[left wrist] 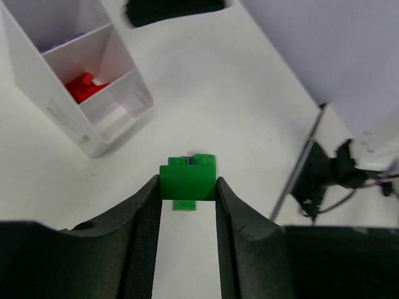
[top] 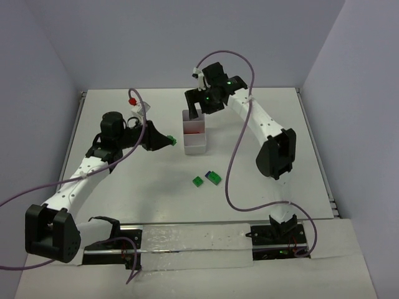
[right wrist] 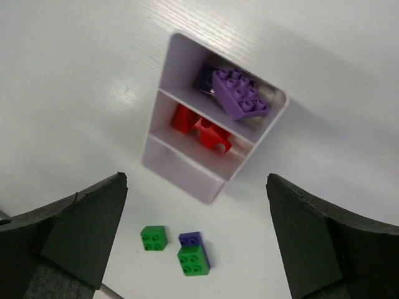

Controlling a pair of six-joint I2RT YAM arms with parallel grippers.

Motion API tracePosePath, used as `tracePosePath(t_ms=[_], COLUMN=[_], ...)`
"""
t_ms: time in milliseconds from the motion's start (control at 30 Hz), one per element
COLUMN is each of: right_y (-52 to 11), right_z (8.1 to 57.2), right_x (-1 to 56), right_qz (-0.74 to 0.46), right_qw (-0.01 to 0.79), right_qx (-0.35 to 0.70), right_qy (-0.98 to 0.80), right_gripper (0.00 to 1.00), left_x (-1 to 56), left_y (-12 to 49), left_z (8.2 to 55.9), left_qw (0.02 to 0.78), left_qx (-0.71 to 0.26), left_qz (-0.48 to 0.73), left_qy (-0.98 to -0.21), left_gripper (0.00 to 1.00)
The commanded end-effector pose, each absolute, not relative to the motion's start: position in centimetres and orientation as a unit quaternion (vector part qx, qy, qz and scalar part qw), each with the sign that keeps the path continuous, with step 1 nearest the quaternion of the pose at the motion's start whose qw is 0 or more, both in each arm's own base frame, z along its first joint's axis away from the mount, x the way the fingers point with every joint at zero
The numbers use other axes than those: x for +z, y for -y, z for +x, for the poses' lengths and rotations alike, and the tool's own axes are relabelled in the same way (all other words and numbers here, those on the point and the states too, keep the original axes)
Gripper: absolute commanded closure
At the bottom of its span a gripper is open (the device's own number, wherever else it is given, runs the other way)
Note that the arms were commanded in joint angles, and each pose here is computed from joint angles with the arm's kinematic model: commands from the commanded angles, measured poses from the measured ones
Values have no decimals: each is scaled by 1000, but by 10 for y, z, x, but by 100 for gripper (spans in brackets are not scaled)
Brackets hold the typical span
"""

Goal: Sort the legos into containers by color

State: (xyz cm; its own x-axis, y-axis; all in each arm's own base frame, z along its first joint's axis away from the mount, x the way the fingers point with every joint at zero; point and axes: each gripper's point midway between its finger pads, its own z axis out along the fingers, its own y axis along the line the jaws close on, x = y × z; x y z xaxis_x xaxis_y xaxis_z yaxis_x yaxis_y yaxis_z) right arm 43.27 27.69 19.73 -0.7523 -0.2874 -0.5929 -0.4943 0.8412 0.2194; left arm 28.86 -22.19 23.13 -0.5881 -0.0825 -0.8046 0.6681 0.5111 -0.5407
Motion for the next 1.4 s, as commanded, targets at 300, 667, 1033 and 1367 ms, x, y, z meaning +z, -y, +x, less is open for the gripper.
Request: tracePosePath(t_ms=[300,667,1033,1367], right_y=[-170,-136,-130,-128], right_z=[403,382,372,369], right_x=[275,242,226,221], right_qz=[-161,-132,-140,-144], right_qw=[389,368,357,354], right_qx=[161,131,123,122], right_qy=[-893,-911,-915,-916], right_gripper=[0,0,0,0], left_x=[178,149,138,130], left_y=[260,287,296,308], left_z=[357,373,384,382], left_qw=[412,416,431,422], left_qx=[-229,-158,-103,-96], left_qz=[188,122,99,111], left_qy=[-862,-887,-891,-895], left_gripper=[99,99,91,73])
